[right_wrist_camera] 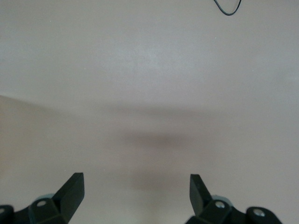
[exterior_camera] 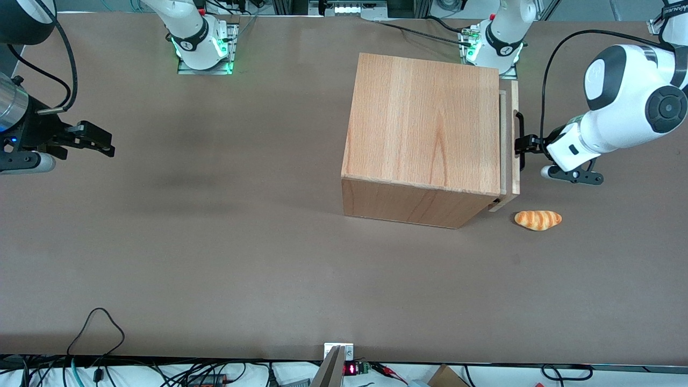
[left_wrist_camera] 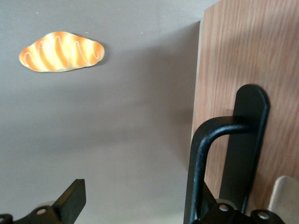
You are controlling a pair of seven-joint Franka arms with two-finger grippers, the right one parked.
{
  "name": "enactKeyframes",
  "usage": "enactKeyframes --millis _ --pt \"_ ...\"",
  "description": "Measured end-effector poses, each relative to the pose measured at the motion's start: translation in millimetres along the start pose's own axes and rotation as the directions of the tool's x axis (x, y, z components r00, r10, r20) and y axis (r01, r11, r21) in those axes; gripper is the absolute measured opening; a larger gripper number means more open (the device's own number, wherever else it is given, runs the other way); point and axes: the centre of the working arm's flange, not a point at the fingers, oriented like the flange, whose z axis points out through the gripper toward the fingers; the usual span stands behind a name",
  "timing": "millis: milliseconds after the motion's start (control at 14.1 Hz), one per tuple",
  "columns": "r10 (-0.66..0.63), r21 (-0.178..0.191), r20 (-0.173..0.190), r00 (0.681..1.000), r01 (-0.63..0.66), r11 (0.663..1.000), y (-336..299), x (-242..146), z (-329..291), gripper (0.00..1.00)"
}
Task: Open top drawer with left arm
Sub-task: 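Pull the drawer outward by its handle with the left gripper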
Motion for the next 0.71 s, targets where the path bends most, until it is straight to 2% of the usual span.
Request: enactKeyframes --millis 142,569,711 --pt "-0.004 0.016 -0.003 1.0 0.004 1.0 -9 0 -2 1.0" --pt "-0.012 0.021 -0.01 1.0 0.012 1.0 -30 -2 -5 1.0" --pt "-0.013 0.037 -0.017 1.0 0.014 0.999 -39 -3 -7 1.0"
